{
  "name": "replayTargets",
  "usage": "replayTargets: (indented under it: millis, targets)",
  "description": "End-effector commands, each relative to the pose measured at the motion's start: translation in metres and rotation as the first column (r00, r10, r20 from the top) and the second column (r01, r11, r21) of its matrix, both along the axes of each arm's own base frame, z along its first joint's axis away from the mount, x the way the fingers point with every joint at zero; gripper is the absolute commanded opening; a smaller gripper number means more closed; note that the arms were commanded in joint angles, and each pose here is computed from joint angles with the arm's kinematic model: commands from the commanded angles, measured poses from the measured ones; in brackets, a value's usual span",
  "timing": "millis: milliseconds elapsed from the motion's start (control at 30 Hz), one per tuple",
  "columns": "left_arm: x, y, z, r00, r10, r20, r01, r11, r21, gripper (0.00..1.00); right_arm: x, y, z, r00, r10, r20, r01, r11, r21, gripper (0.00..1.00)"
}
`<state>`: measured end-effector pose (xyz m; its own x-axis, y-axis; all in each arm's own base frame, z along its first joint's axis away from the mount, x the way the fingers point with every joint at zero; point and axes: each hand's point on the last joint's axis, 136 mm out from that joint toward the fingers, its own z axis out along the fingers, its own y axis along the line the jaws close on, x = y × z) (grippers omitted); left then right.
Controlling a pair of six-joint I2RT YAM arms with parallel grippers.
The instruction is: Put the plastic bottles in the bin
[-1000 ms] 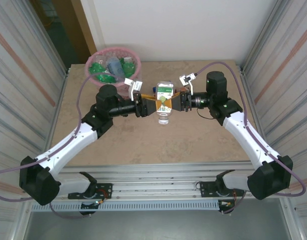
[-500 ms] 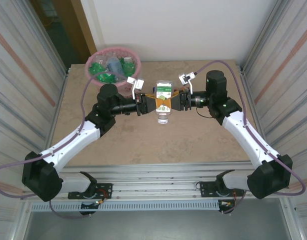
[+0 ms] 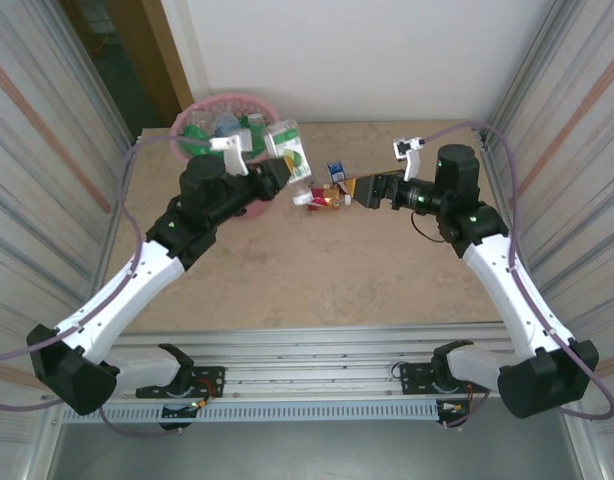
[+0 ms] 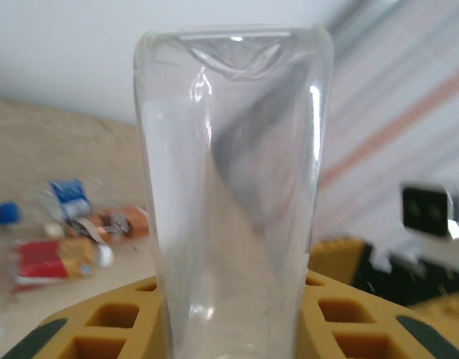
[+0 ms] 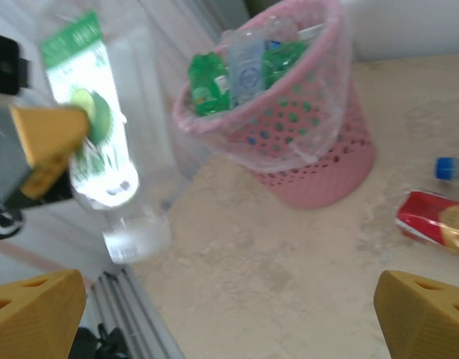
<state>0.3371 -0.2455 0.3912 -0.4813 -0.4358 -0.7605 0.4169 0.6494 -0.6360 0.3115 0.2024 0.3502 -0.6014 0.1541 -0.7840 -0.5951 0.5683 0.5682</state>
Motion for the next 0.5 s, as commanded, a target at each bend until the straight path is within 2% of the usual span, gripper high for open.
replayTargets:
  millis: [0, 233, 467]
  targets:
    - [0.032, 0.040, 0.017, 0.961, 0.277, -0.015, -0.277, 0.961, 0.024, 0.13, 0.006, -0.018, -0.023, 0.990, -0.125, -0.058, 0.121, 0.990, -0.069, 0.98]
    - [0.089, 0.068, 0.023, 0.867, 0.475, -0.152, -0.482, 0.876, -0.013, 0.12, 0.004, -0.028, -0.034, 0.981, -0.182, -0.070, 0.174, 0.979, -0.107, 0.99]
    - [0.150, 0.087, 0.011, 0.782, 0.559, -0.278, -0.585, 0.811, -0.015, 0.09, 0.007, -0.030, -0.041, 0.976, -0.200, -0.085, 0.190, 0.975, -0.113, 0.99]
